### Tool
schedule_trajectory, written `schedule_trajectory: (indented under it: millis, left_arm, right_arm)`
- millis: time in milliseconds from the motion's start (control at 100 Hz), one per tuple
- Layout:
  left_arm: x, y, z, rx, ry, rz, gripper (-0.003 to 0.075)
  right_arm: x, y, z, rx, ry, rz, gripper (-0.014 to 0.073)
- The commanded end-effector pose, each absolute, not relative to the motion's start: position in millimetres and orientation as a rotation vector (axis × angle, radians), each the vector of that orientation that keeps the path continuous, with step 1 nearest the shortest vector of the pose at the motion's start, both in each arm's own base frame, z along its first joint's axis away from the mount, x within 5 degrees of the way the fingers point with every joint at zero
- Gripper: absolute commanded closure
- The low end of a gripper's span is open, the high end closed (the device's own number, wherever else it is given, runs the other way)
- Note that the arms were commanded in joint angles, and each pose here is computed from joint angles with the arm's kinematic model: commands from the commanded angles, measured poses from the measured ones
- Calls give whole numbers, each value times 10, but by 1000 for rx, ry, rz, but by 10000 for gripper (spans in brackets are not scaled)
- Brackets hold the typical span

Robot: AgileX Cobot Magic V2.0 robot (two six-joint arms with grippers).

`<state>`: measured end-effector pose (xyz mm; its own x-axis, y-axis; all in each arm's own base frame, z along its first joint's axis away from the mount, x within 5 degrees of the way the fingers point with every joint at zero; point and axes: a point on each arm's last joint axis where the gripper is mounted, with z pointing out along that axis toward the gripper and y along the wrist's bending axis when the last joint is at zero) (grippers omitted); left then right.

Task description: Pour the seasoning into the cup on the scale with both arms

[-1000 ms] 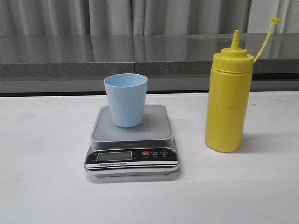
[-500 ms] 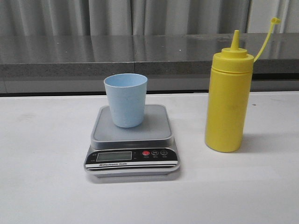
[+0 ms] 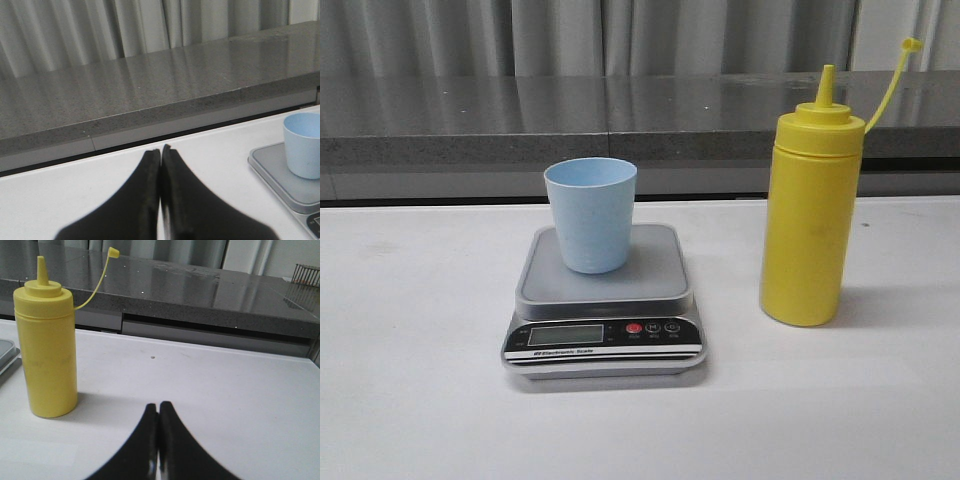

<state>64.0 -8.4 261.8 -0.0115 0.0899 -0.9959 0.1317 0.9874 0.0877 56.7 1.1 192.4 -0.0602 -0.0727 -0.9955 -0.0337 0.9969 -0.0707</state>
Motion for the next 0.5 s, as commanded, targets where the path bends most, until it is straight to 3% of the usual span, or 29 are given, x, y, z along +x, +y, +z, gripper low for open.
schedule_trajectory:
  millis: [0, 490]
  left_arm:
    - [589, -53, 2660, 127, 1470, -5, 738]
    - [527, -4, 2165, 30, 1413, 23, 738]
  right_arm:
    - [555, 18, 2011, -80, 1526, -25, 662]
    - [555, 18, 2011, -80, 1526, -25, 662]
